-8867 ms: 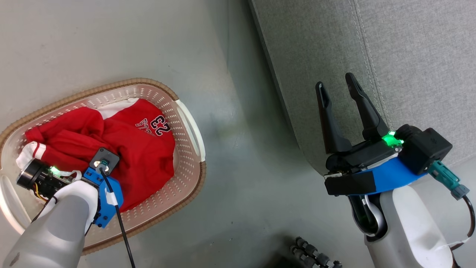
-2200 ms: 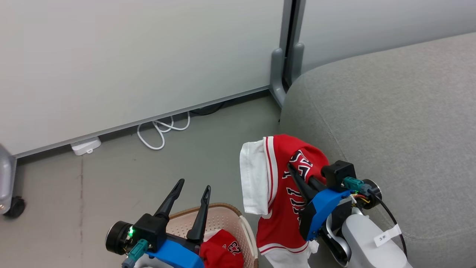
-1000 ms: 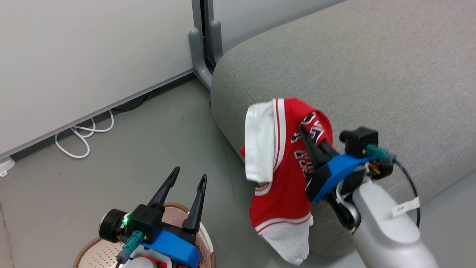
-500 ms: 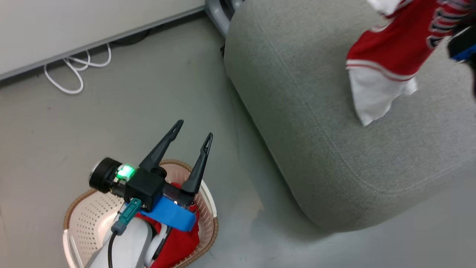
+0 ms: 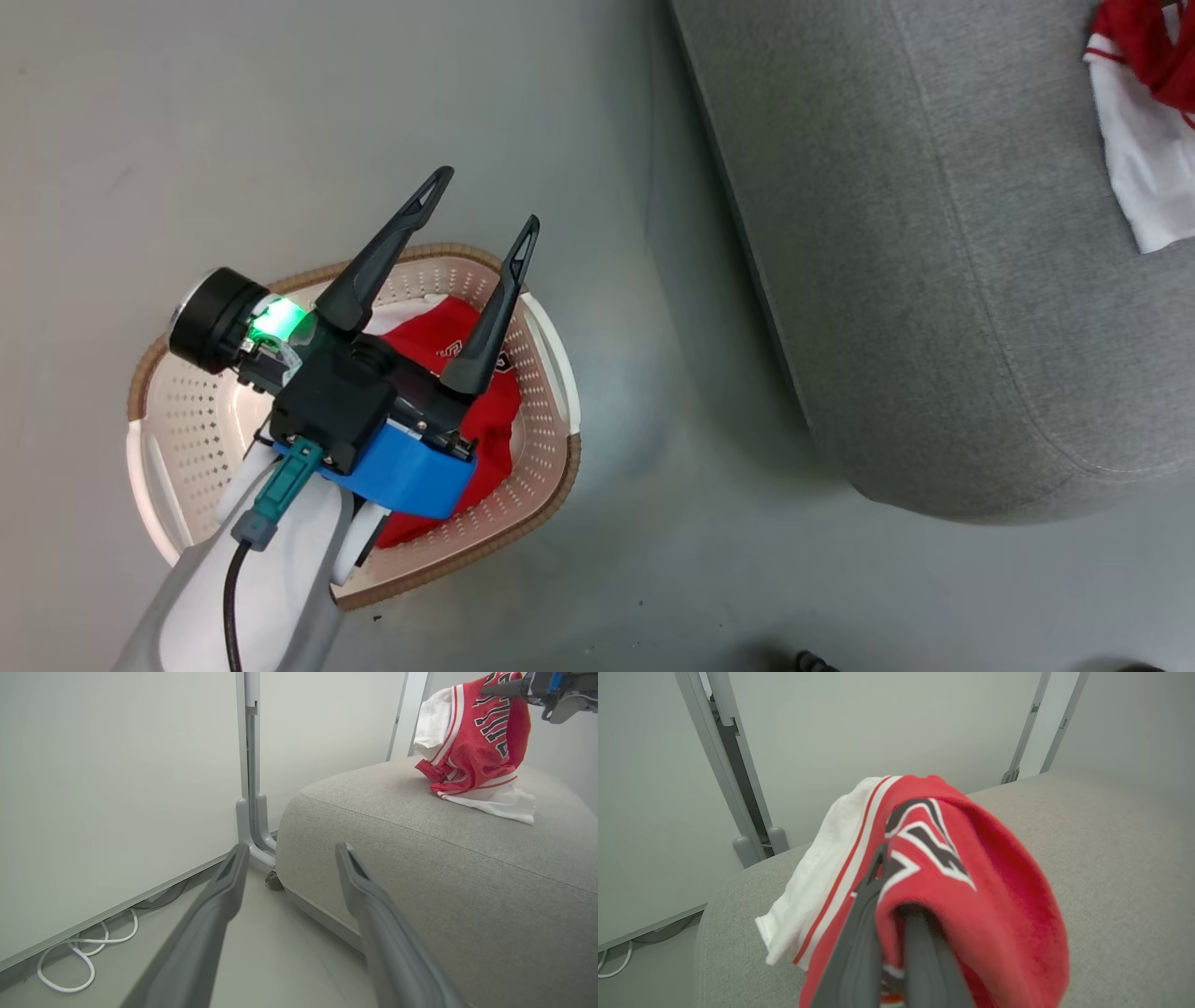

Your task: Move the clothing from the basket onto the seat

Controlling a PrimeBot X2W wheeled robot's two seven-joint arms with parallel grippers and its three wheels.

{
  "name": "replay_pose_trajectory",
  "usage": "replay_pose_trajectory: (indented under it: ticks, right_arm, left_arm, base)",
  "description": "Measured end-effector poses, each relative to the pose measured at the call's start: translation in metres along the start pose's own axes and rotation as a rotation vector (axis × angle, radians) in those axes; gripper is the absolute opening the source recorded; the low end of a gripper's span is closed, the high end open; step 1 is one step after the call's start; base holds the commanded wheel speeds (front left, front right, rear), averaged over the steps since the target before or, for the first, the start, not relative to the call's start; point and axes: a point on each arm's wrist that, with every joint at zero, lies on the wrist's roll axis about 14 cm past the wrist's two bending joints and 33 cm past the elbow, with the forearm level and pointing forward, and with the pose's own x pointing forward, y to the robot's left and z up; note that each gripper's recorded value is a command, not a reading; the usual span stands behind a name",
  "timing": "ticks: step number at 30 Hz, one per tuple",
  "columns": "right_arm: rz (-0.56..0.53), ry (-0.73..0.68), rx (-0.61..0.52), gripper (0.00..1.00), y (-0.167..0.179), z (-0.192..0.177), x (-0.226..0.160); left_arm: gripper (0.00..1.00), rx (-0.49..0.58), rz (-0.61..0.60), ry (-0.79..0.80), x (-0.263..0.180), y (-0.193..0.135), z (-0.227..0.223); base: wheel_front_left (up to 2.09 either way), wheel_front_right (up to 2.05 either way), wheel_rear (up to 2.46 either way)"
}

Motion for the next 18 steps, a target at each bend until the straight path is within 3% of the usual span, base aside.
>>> replay_pose_trajectory:
  ticks: [6, 13, 14, 15, 16, 18]
  right_arm:
    - [-0.014, 0.165, 0.008, 0.0, 0.013, -0.084, -0.005]
    - [-0.024, 0.199, 0.002, 0.0, 0.01, -0.101, -0.013]
    - [-0.025, 0.201, 0.004, 0.16, 0.01, -0.101, -0.014]
    - [-0.023, 0.196, 0.002, 0.45, 0.01, -0.101, -0.014]
    - [-0.022, 0.198, -0.001, 1.0, 0.01, -0.101, -0.015]
    - [-0.02, 0.198, -0.001, 1.0, 0.009, -0.1, -0.016]
  left_arm:
    - [1.0, -0.018, 0.019, 0.052, -0.008, 0.014, -0.029]
    - [1.0, -0.018, 0.024, 0.047, -0.008, 0.013, -0.024]
    - [1.0, -0.016, 0.024, 0.046, -0.008, 0.013, -0.023]
    - [1.0, -0.014, 0.023, 0.046, -0.008, 0.013, -0.022]
    - [1.0, -0.013, 0.023, 0.045, -0.008, 0.012, -0.021]
    - [1.0, -0.011, 0.024, 0.04, -0.008, 0.011, -0.018]
  base:
    - [0.0, 0.0, 0.0]
    - [0.0, 0.0, 0.0]
    - [0.0, 0.0, 0.0]
    - [0.0, 0.0, 0.0]
    - [0.0, 0.0, 0.0]
    - [0.0, 0.0, 0.0]
